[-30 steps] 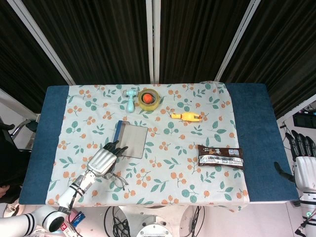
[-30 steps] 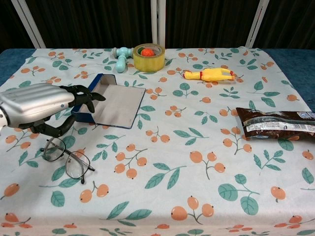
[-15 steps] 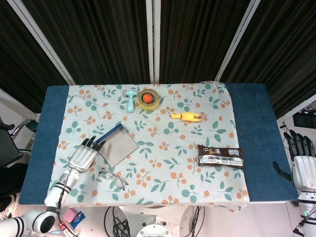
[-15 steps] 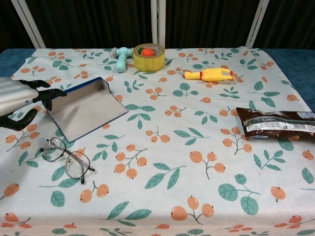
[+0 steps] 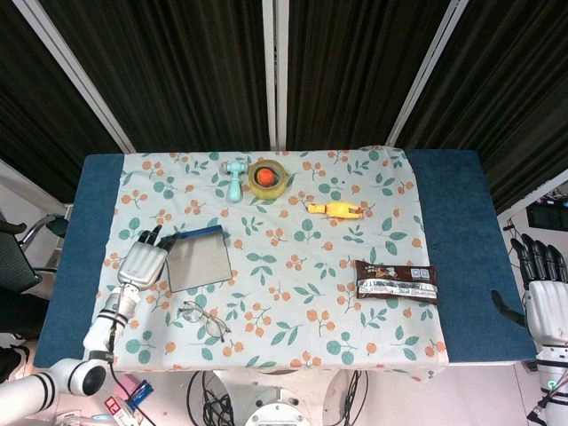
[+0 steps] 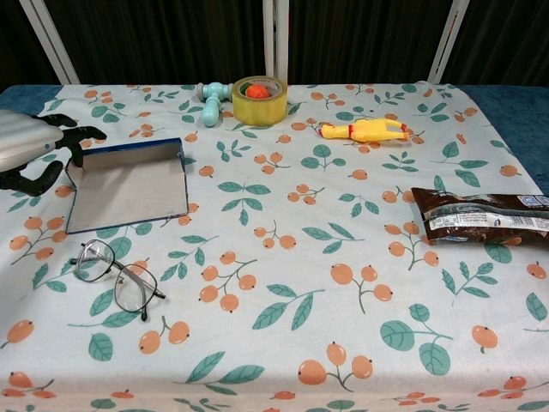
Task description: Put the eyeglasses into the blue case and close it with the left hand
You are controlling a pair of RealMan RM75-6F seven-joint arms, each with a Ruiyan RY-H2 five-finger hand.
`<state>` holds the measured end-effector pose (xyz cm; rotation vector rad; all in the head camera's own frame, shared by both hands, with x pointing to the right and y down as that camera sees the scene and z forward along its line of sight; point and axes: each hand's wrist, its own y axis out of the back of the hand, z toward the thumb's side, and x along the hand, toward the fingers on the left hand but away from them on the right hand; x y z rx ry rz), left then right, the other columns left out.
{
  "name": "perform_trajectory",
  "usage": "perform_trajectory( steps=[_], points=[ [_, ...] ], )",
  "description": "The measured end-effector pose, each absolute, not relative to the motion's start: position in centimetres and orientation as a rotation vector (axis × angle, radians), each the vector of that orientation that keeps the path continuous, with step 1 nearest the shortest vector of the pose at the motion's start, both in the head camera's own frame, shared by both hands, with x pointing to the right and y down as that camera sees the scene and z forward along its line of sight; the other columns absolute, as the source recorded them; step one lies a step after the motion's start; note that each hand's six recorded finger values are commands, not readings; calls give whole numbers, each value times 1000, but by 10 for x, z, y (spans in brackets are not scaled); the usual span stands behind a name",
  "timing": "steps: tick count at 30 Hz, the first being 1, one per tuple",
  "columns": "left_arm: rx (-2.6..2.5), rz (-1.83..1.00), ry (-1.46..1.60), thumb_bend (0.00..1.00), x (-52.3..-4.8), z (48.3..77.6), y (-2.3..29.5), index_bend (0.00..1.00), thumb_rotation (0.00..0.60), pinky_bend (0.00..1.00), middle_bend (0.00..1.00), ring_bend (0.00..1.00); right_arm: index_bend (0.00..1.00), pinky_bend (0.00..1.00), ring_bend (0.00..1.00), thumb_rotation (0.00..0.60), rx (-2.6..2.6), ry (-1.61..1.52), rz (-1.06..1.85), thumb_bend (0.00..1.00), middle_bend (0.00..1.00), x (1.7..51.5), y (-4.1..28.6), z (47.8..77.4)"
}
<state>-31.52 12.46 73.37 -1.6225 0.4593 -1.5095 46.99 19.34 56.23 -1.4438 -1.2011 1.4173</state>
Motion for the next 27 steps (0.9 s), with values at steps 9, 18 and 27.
perform_trajectory(
  steps=[9,18,27],
  points=[
    [-1650,-1476,523,540,-307,722,122,23,600,155,197,27,0,0,0,600,-1440,-1208,1423,187,0,474,193,561],
    [-1814,-1329,606,302,-306,668,155,216,600,152,32,12,0,0,0,600,-1435,-1217,1411,188,0,477,191,560],
    [-1921,-1084,522,247,-306,654,206,224,600,151,15,12,0,0,0,600,-1436,-1196,1388,187,0,466,190,557]
  ],
)
